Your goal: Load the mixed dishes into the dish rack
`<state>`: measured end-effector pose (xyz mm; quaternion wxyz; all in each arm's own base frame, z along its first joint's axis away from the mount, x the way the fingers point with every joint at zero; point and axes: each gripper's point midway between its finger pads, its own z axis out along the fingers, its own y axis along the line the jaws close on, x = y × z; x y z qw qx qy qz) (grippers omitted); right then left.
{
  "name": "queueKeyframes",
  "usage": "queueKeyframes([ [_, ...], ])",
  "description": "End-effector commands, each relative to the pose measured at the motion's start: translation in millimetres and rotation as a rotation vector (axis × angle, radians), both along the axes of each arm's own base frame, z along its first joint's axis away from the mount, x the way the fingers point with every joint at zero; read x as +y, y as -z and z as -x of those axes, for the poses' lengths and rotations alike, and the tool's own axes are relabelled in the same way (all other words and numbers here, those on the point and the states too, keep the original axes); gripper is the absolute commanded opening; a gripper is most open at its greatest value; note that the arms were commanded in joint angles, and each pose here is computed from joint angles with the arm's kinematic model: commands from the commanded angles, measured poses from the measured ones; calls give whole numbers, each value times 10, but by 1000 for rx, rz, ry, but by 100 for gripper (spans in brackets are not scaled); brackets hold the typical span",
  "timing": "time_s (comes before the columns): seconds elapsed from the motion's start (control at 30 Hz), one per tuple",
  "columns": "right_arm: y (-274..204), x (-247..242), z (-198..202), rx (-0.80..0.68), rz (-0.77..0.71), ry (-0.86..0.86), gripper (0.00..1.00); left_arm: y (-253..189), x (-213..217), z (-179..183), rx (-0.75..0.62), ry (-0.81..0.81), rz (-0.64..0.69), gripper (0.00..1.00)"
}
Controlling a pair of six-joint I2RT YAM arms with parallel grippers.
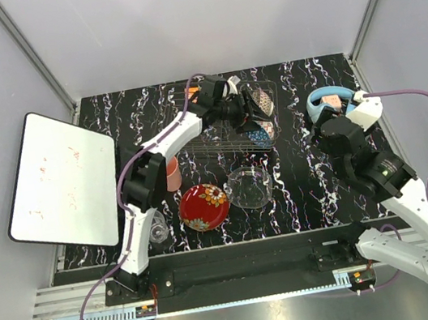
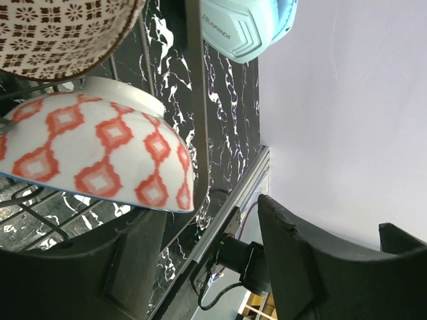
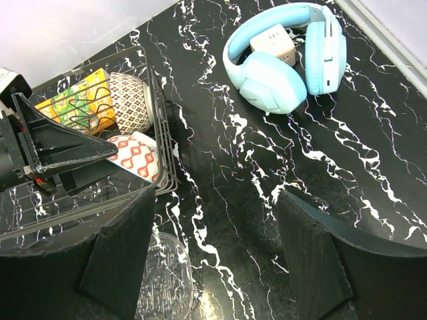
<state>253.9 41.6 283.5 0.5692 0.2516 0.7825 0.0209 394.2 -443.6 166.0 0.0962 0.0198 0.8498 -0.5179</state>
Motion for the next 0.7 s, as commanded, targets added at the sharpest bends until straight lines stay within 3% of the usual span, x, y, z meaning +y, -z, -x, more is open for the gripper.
queueKeyframes([
  [0.0,-51,-69,-6,-29,6,37,80,-1,-71,-62,-45,-10,18,59],
  [0.17,-9,-72,-5,-21,9,40,79,196,-53,-18,-16,-10,-9,52],
  [0.3,24,-65,-1,-14,10,35,78,236,-95,31,-9,-2,-11,36],
  [0.53,70,-46,3,-5,6,25,77,207,-167,85,-3,17,15,19],
  [0.67,92,-46,7,-1,8,24,76,183,-167,91,-9,14,17,15],
])
